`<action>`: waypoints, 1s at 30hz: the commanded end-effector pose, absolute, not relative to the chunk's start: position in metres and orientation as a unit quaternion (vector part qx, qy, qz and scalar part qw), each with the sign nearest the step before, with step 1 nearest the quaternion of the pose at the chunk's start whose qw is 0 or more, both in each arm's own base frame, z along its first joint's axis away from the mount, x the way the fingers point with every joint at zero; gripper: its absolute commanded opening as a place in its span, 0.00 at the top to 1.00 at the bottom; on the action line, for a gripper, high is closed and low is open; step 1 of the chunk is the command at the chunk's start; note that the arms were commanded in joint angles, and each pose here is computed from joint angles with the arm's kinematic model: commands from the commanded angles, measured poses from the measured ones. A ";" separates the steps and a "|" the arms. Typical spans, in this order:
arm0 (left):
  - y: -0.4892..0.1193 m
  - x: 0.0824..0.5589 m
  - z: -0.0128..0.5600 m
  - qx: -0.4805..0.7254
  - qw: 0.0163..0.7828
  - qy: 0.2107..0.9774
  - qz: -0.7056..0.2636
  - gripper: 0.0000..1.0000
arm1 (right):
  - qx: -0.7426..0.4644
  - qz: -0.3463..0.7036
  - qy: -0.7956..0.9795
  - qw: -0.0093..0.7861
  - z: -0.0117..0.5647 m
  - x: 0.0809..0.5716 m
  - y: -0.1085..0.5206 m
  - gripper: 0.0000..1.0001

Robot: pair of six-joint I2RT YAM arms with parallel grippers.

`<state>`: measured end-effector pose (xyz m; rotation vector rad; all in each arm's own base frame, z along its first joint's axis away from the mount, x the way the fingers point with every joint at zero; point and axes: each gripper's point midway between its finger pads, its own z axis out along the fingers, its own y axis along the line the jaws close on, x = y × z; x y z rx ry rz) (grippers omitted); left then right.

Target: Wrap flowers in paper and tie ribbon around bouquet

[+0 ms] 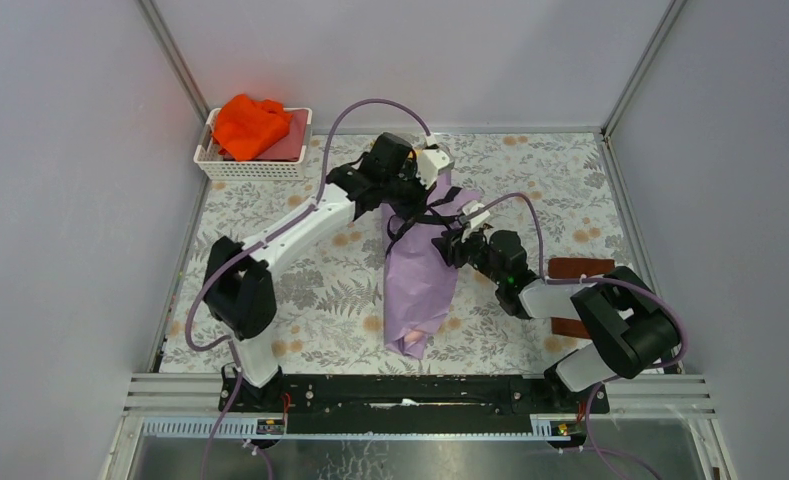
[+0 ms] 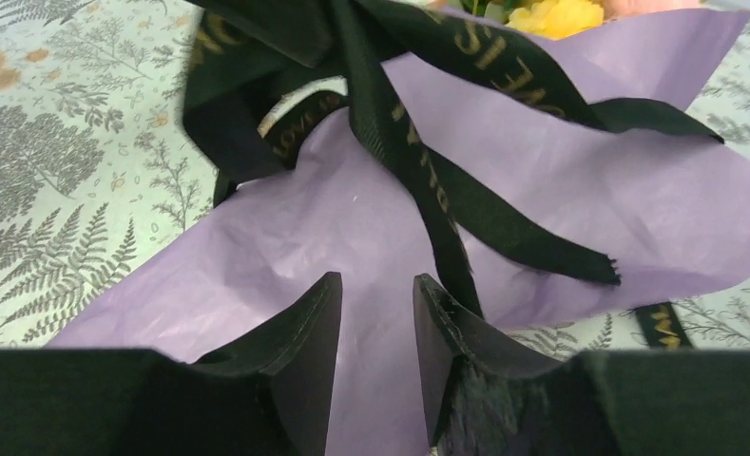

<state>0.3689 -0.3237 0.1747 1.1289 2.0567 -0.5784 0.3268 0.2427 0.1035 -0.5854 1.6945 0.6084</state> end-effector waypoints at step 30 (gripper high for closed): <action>-0.309 0.340 0.149 0.441 0.305 0.819 -0.205 1.00 | -0.377 0.300 0.644 0.595 0.138 0.337 0.266 0.59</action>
